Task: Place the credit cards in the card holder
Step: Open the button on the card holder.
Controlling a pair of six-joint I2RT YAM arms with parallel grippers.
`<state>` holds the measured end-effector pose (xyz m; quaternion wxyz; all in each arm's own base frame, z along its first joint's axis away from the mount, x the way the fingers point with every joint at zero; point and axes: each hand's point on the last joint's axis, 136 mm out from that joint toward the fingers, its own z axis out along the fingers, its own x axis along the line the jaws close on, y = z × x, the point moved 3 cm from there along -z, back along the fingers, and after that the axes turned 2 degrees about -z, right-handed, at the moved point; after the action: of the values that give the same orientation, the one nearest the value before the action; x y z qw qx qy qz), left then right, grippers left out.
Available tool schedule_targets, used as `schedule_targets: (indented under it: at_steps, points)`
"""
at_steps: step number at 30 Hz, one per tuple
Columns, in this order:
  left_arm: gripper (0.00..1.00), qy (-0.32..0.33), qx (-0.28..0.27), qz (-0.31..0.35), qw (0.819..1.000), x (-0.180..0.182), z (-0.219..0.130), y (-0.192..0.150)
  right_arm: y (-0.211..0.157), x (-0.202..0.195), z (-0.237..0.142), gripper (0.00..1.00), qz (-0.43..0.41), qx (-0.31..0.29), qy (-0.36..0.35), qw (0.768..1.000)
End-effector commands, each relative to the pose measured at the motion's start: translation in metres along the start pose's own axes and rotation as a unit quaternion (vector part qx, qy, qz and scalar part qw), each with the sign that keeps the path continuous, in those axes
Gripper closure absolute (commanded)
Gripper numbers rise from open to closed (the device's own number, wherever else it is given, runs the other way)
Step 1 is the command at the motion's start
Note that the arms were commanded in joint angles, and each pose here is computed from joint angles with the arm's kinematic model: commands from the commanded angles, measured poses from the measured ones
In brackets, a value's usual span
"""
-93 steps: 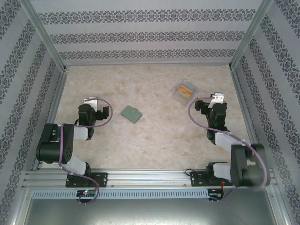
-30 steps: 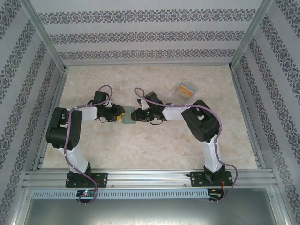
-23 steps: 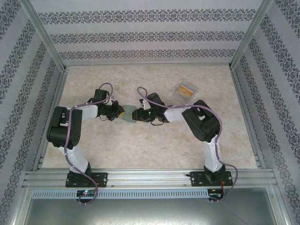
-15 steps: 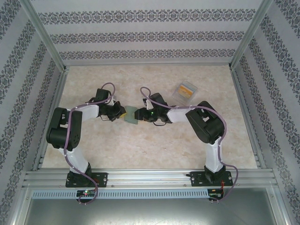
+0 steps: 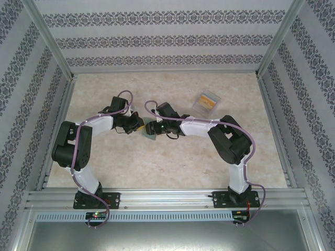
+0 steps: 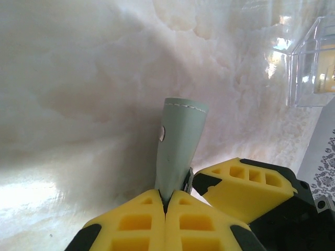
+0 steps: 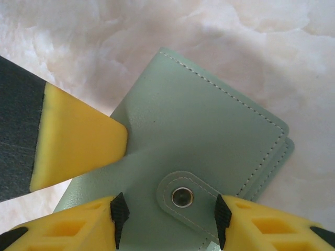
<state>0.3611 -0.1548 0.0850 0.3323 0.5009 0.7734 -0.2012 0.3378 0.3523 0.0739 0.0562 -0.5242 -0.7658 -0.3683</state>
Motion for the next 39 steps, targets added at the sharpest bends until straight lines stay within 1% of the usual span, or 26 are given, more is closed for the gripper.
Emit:
schedule_targets:
  at_steps: [1, 4, 6, 8, 9, 10, 11, 13, 16, 19, 22, 23, 24, 25, 28, 32, 33, 35, 37, 39]
  points:
    - [1.00, -0.059, 0.006, 0.009, 0.998, -0.030, -0.005, -0.002, 0.005, 0.005, 0.000, 0.47, -0.020, -0.005, -0.012, 1.000]
    - [1.00, -0.083, 0.006, 0.004, 0.997, -0.038, -0.006, -0.001, 0.000, -0.006, 0.004, 0.47, -0.024, 0.000, -0.064, 0.998]
    - [1.00, -0.091, 0.006, -0.001, 0.996, -0.042, -0.008, 0.000, 0.001, -0.019, 0.000, 0.48, -0.018, -0.010, -0.113, 0.993]
    - [1.00, -0.093, 0.007, 0.000, 0.996, -0.043, -0.009, -0.002, 0.000, -0.029, -0.004, 0.50, -0.021, -0.022, -0.147, 0.989]
    - [1.00, -0.095, 0.006, 0.003, 0.995, -0.044, -0.010, -0.003, 0.000, -0.033, -0.005, 0.53, -0.021, -0.024, -0.163, 0.986]
    - [1.00, -0.093, 0.007, 0.004, 0.996, -0.043, -0.010, -0.003, 0.001, -0.039, -0.008, 0.58, -0.019, -0.023, -0.185, 0.982]
    - [1.00, -0.090, 0.006, 0.004, 0.996, -0.043, -0.011, -0.003, 0.001, -0.043, -0.010, 0.62, -0.017, -0.021, -0.196, 0.980]
    - [1.00, -0.089, 0.006, -0.002, 0.996, -0.041, -0.009, -0.004, 0.002, -0.046, -0.015, 0.66, -0.012, -0.027, -0.210, 0.977]
    - [1.00, -0.088, 0.013, -0.005, 0.996, -0.036, -0.004, -0.009, 0.002, -0.050, -0.017, 0.69, -0.014, -0.034, -0.218, 0.975]
    - [1.00, -0.087, 0.013, -0.014, 0.996, -0.033, -0.003, -0.011, 0.004, -0.052, -0.022, 0.76, -0.010, -0.031, -0.231, 0.972]
    - [1.00, -0.077, 0.011, -0.008, 0.997, -0.029, -0.001, -0.014, 0.005, -0.050, -0.027, 0.81, -0.005, -0.042, -0.223, 0.974]
    - [1.00, -0.073, 0.012, -0.005, 0.997, -0.028, -0.001, -0.014, 0.003, -0.049, -0.027, 0.84, -0.005, -0.039, -0.214, 0.976]
    - [1.00, -0.069, 0.013, -0.006, 0.998, -0.026, 0.000, -0.014, 0.002, -0.048, -0.027, 0.89, -0.003, -0.034, -0.205, 0.978]
    - [1.00, -0.067, 0.012, -0.008, 0.998, -0.025, 0.000, -0.014, 0.001, -0.049, -0.027, 0.99, 0.007, -0.029, -0.193, 0.981]
    - [1.00, -0.068, 0.010, -0.006, 0.998, -0.025, 0.003, -0.016, -0.008, -0.060, -0.031, 1.00, 0.052, -0.029, -0.167, 0.984]
    - [0.99, -0.047, 0.008, 0.005, 0.999, -0.018, 0.008, -0.015, -0.019, -0.074, -0.040, 1.00, 0.081, -0.031, -0.144, 0.986]
    - [0.93, -0.041, 0.010, 0.007, 0.999, -0.015, 0.011, -0.015, -0.020, -0.074, -0.043, 1.00, 0.089, -0.037, -0.134, 0.986]
    - [0.70, -0.032, 0.015, 0.012, 0.999, -0.009, 0.018, -0.016, -0.026, -0.077, -0.048, 1.00, 0.101, -0.041, -0.123, 0.986]
    - [0.58, -0.019, 0.020, 0.009, 1.000, -0.001, 0.024, -0.017, -0.029, -0.078, -0.049, 1.00, 0.099, -0.033, -0.120, 0.987]
    - [0.37, -0.010, 0.020, 0.007, 1.000, 0.003, 0.027, -0.016, -0.030, -0.078, -0.053, 1.00, 0.102, -0.030, -0.116, 0.988]
